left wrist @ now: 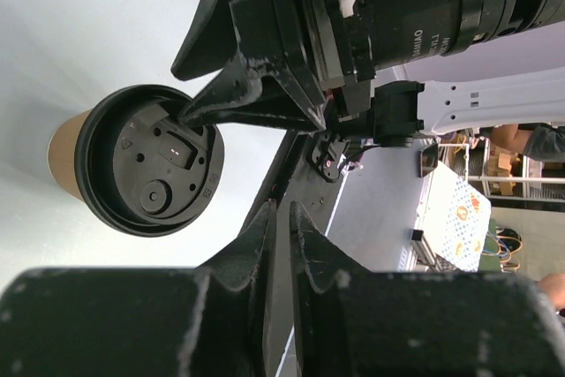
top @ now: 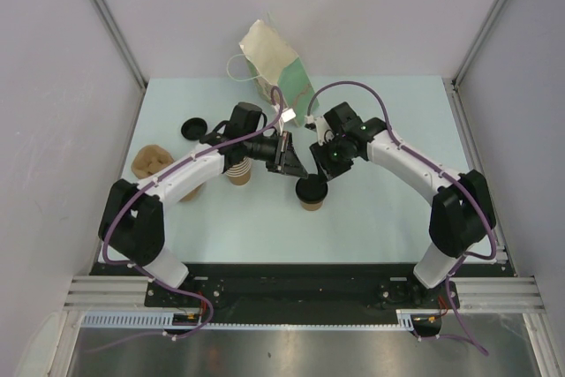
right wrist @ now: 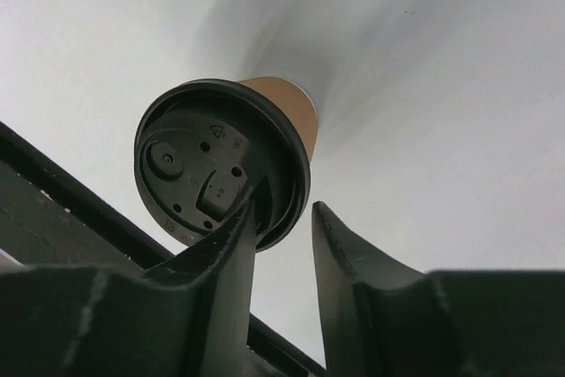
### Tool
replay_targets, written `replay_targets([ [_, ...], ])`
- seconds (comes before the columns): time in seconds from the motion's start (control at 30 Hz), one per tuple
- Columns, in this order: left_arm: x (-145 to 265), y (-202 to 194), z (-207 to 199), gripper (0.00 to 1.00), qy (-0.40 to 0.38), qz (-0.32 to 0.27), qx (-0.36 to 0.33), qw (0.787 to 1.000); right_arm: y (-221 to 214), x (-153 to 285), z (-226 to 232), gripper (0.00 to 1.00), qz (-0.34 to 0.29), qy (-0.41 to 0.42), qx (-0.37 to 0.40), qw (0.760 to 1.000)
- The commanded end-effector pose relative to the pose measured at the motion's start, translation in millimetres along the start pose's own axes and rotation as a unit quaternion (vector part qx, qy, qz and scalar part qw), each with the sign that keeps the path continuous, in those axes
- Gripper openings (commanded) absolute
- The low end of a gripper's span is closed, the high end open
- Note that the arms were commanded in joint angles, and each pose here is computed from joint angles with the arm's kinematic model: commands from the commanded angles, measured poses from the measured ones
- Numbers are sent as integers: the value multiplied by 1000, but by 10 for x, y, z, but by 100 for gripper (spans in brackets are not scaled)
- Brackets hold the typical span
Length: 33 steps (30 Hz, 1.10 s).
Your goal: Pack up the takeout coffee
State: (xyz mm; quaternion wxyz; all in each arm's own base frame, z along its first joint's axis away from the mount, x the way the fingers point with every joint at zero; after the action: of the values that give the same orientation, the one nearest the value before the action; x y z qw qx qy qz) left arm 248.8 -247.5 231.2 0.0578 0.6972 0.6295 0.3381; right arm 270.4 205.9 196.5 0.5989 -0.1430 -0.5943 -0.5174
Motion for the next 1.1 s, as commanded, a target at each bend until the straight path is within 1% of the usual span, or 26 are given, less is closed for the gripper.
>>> replay_targets([
  [0.0, 5, 22, -18, 15, -5, -6, -18, 1000, 158, 250, 49, 39, -38, 16, 7, 999],
  [0.03, 3, 20, -16, 14, -6, -5, -18, 1000, 178, 314, 46, 42, -47, 18, 6, 999],
  [0.13, 0, 24, -23, 13, -11, -4, -26, 1000, 214, 460, 46, 45, -62, 30, 6, 998],
  [0.23, -23, 19, -12, 12, -9, 2, -27, 1000, 227, 579, -19, 45, -76, 44, -7, 996],
  [0.3, -46, 37, -6, 12, -11, 7, -30, 999, 227, 672, -43, 45, -86, 67, -16, 994],
  [0.37, -73, 33, -3, 10, -12, 17, -37, 999, 208, 742, -38, 44, -93, 96, -31, 991],
  [0.4, -95, 43, -45, 9, -22, 22, -43, 999, 209, 768, -37, 43, -98, 130, -36, 986],
  [0.5, -185, 20, -90, 6, -49, 41, -53, 997, 157, 730, 2, 36, -91, 205, -74, 972],
  [0.53, -235, -1, -60, 5, -55, 51, -52, 996, 143, 706, 9, 32, -86, 221, -84, 968],
  [0.57, -257, -11, -62, 5, -62, 57, -51, 995, 100, 669, 37, 29, -73, 248, -102, 960],
  [0.63, -298, -10, -31, 4, -73, 66, -53, 994, 98, 609, 32, 24, -69, 263, -114, 956],
  [0.73, -329, -2, -11, 6, -87, 75, -52, 992, 92, 525, 22, 20, -59, 272, -129, 952],
  [0.93, -446, 22, 108, 5, -80, 88, -34, 992, 39, 370, -23, 18, -38, 274, -145, 950],
  [1.07, -520, 40, 178, 5, -74, 95, -27, 992, 7, 261, -72, 17, -24, 262, -148, 953],
])
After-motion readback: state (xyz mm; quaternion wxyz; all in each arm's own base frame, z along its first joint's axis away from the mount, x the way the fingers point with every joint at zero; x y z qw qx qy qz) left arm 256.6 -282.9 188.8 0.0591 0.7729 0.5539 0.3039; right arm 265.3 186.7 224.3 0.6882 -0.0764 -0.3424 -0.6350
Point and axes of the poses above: each gripper's point midway between its finger pads, its own x axis back along the fingers, its own z axis along the line the jaws close on, y = z × x, the point moved 8 cm from there along x, back along the fingers, and after that the axes turned 3 degrees about -x, right-handed, at the moved point
